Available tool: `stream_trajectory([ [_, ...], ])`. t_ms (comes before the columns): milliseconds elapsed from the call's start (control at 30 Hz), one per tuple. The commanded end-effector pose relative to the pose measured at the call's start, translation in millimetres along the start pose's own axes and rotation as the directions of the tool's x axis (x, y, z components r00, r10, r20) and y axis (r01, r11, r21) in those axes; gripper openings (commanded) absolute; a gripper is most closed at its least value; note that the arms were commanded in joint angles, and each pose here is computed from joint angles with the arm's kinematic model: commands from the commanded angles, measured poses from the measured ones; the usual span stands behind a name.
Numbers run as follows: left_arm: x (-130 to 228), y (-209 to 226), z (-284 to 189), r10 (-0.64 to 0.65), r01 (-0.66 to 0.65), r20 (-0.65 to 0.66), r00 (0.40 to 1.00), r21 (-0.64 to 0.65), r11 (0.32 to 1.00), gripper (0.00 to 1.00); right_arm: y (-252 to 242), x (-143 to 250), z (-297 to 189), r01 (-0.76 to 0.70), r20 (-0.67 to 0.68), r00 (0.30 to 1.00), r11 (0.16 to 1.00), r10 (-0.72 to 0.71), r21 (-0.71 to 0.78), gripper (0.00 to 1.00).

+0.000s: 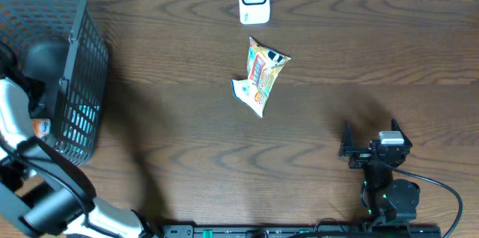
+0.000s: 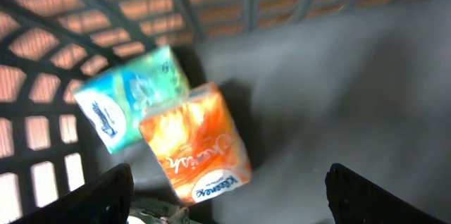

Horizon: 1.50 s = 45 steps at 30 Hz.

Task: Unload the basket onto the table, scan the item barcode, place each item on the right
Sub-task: 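Reach the left gripper back into the basket and grasp an orange packet, then carry the orange packet out and release it beside the yellow bag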

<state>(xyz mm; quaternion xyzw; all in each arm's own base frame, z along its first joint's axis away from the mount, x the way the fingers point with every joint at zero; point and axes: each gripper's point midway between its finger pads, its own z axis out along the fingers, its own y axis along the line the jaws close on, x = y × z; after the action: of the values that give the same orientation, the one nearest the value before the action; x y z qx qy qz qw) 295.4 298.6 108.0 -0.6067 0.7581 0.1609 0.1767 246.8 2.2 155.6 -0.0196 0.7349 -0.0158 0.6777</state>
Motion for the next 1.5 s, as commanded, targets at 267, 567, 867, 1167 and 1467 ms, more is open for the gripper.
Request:
stream_trajectory([
  [267, 39.2, 19.6, 68.5, -0.091, 0.068, -0.145, 0.985, -0.157, 0.985, 0.86, 2.5, 0.1, -0.2, 0.009, 0.001, 1.0, 1.0, -0.009, -0.011, 0.99],
  [567, 36.7, 8.6, 89.0, -0.076, 0.06, -0.127, 0.989, -0.128, 0.99, 0.45, 2.5, 0.3, -0.2, 0.009, 0.001, 1.0, 1.0, -0.009, -0.011, 0.99],
  [867, 23.5, -11.9, 54.7, -0.103, 0.106, -0.127, 0.987, 0.017, 0.994, 0.08, 2.5, 0.1, -0.2, 0.009, 0.001, 1.0, 1.0, -0.009, -0.011, 0.99],
  [1167, -58.5, -60.3, -159.6, -0.25, 0.132, 0.098, 0.963, 0.637, 0.759, 0.08, 2.5, 0.3, -0.2, 0.009, 0.001, 1.0, 1.0, -0.009, -0.011, 0.99],
  [1467, 71.9, -143.4, -382.7, 0.067, -0.365, 0.359, 0.931, 0.904, 0.224, 0.08, 2.5, 0.3, -0.2, 0.009, 0.001, 1.0, 1.0, -0.009, -0.011, 0.99],
])
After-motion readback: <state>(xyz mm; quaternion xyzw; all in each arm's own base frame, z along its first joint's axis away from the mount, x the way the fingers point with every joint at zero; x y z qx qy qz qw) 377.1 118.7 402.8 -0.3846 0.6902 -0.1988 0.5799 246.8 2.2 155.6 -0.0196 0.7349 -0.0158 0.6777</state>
